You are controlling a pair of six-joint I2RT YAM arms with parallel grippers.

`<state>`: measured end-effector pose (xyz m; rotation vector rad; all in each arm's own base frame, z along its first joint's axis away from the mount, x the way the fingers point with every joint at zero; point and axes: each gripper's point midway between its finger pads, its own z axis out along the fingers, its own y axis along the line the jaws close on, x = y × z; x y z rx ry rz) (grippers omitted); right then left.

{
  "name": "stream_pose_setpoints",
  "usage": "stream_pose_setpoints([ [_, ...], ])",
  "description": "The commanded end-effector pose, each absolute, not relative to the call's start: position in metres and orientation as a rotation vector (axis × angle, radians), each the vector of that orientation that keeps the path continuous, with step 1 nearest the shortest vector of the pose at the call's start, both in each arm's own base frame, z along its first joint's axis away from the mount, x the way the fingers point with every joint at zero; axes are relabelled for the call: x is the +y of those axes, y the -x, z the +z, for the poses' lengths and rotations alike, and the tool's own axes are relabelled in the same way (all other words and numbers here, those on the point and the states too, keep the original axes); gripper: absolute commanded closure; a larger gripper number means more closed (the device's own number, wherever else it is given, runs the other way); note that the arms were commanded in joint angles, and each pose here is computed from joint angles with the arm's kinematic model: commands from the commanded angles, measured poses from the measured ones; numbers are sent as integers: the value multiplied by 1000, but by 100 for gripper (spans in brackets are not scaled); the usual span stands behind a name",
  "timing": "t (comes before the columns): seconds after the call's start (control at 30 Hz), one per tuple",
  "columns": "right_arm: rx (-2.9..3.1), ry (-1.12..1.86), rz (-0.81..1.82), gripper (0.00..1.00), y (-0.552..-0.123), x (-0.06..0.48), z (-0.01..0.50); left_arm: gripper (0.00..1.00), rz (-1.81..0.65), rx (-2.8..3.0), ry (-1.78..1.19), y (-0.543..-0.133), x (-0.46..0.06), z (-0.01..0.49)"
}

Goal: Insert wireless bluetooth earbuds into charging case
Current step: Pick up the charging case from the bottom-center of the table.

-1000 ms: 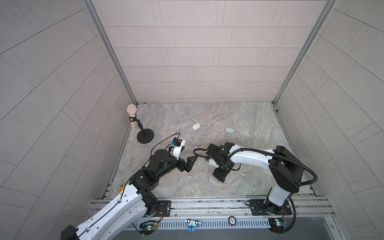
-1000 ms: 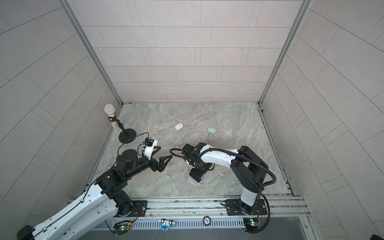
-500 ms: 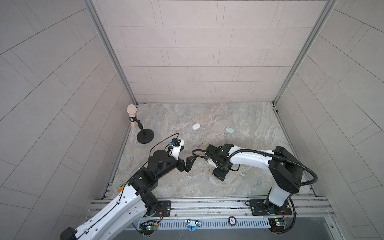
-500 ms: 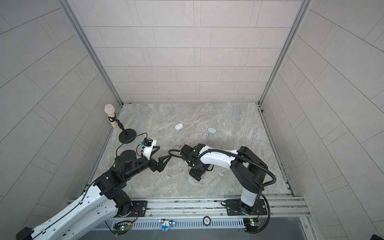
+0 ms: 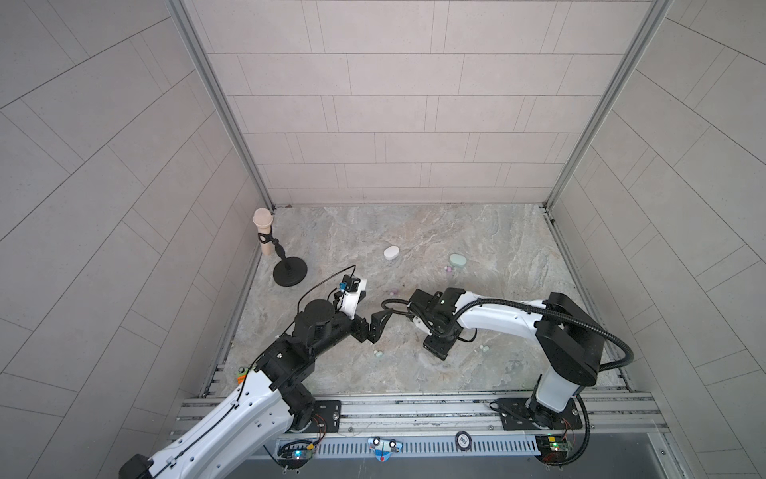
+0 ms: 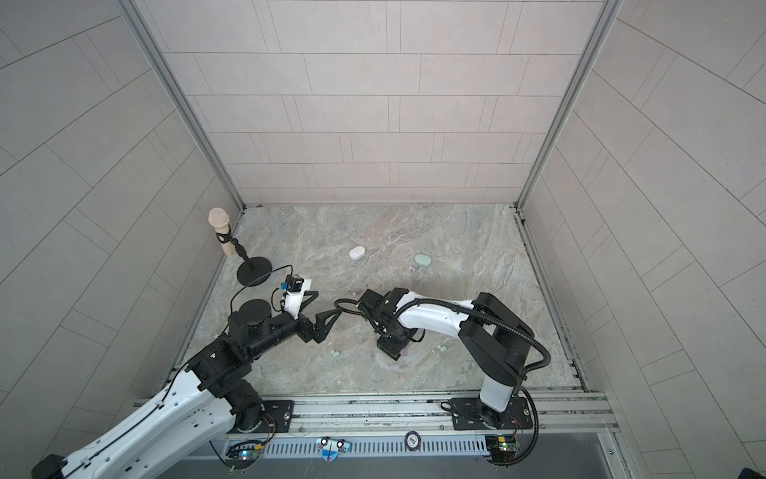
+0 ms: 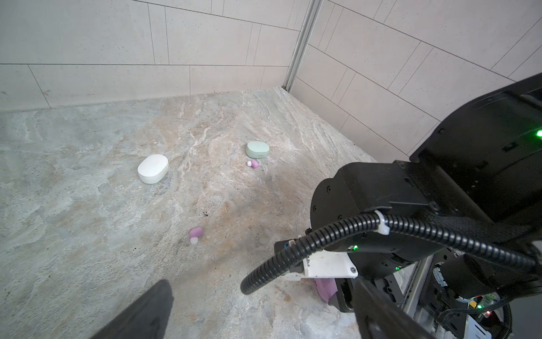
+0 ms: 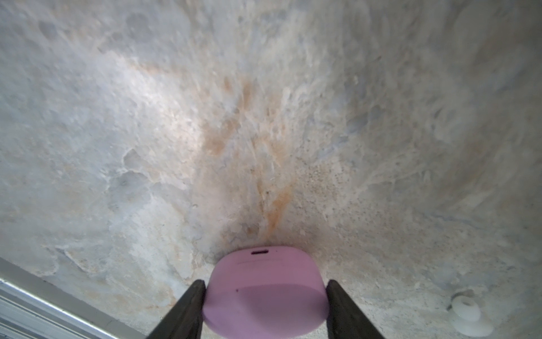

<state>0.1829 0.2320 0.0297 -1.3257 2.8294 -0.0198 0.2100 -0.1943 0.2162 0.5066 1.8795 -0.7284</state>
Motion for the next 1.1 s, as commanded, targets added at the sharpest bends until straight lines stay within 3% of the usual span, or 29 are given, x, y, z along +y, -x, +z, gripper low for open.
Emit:
stream_pose_setpoints([
  [0.0, 2865, 1256, -55, 48, -182, 224, 30, 0, -699, 1877, -501, -211, -189, 215],
  [0.27, 2941, 795, 82, 54, -204, 204, 73, 0, -681, 1829, -535, -212, -191, 220],
  [0.53, 2931, 359, 216, 55, -220, 175, 144, 0, -699, 1745, -793, -205, -238, 214],
  [0.83, 2842, 134, 452, 55, -215, 182, 207, 0, -728, 1596, -1053, -199, -305, 211],
  [1.07, 2778, 34, 635, 56, -212, 196, 221, 0, -787, 1496, -1135, -201, -338, 217],
])
